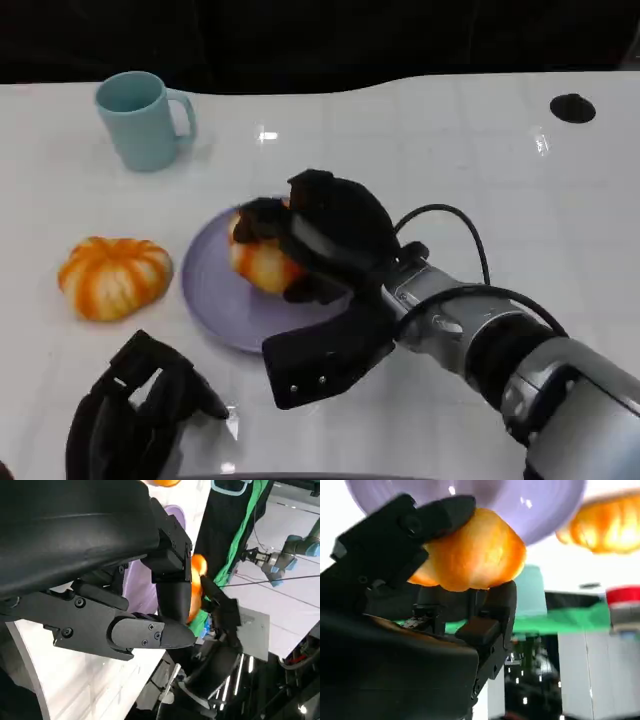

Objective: Grasp the bread from the table and place it into the plate.

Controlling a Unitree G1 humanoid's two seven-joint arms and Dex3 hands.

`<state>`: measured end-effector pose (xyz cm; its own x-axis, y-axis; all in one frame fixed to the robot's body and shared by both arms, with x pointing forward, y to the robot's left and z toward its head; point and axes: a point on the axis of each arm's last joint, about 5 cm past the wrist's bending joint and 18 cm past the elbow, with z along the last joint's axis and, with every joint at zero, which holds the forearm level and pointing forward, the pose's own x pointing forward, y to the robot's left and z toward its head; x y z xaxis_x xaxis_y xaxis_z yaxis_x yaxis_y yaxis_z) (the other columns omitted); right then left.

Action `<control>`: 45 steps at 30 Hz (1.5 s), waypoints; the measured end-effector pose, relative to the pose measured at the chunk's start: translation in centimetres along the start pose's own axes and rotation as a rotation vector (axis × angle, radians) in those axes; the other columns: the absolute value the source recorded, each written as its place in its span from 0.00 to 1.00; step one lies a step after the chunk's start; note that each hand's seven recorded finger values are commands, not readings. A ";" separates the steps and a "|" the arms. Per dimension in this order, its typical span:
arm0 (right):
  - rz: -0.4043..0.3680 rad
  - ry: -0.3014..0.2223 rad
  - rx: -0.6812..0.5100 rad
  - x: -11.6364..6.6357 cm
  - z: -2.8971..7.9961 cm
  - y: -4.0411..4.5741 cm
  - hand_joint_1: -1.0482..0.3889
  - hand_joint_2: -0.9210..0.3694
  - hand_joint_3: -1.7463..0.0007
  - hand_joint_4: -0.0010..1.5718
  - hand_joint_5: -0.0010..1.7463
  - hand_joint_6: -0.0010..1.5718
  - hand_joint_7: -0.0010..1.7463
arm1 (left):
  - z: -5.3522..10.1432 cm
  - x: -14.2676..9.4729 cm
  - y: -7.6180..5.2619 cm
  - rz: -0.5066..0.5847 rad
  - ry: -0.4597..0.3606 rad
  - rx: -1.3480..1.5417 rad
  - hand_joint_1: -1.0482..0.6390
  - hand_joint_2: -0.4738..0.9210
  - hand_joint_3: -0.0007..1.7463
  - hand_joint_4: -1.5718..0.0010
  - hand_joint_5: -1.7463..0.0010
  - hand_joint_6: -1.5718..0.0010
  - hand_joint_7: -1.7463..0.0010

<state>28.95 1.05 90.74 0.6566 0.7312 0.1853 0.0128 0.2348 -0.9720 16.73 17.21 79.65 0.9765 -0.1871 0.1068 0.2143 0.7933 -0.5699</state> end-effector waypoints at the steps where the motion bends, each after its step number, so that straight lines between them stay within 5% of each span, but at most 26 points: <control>1: 0.014 0.003 -0.006 0.0 0.0 0.01 0.33 0.00 0.85 0.39 0.06 0.35 0.00 | 0.0 0.0 0.0 0.000 0.000 0.000 0.30 1.00 0.17 0.61 0.00 0.69 0.14; 10: 0.090 0.026 -0.037 0.1 0.0 -0.07 0.23 0.00 0.82 0.19 0.00 0.20 0.00 | -0.1 0.0 0.0 0.000 0.005 -0.002 0.29 1.00 0.15 0.61 0.00 0.67 0.16; 18: 0.122 0.005 -0.020 0.4 -0.1 -0.60 0.19 0.00 0.80 0.14 0.00 0.15 0.00 | -0.1 0.1 0.0 -0.003 0.004 -0.003 0.29 1.00 0.14 0.60 0.00 0.67 0.14; 27: 0.090 0.014 0.117 0.3 -0.4 -1.43 0.21 0.00 0.78 0.16 0.01 0.15 0.00 | 0.0 -0.1 0.0 0.004 -0.001 -0.006 0.28 1.00 0.14 0.60 0.00 0.66 0.15; 36: -0.020 -0.038 0.318 -2.7 -1.7 -0.60 0.28 0.00 0.77 0.30 0.08 0.26 0.04 | 0.0 -0.4 0.2 0.014 0.003 -0.003 0.29 1.00 0.16 0.60 0.00 0.69 0.10; 43: -0.124 -0.075 0.504 -4.6 -2.7 -1.43 0.28 0.00 0.78 0.38 0.13 0.33 0.07 | 0.1 -0.5 0.3 0.012 0.001 0.000 0.29 1.00 0.16 0.60 0.00 0.69 0.10; 45: -0.123 -0.089 0.554 -5.1 -2.8 -1.62 0.28 0.00 0.79 0.38 0.24 0.38 0.07 | 0.1 -0.5 0.3 0.012 0.001 0.001 0.29 1.00 0.15 0.60 0.00 0.69 0.10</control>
<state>27.68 -4.87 90.96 0.6090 0.7227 0.3269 -0.3276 0.6046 -0.7261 16.35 17.59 79.49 0.9789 -0.1784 0.0996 0.2030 0.7960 -0.5703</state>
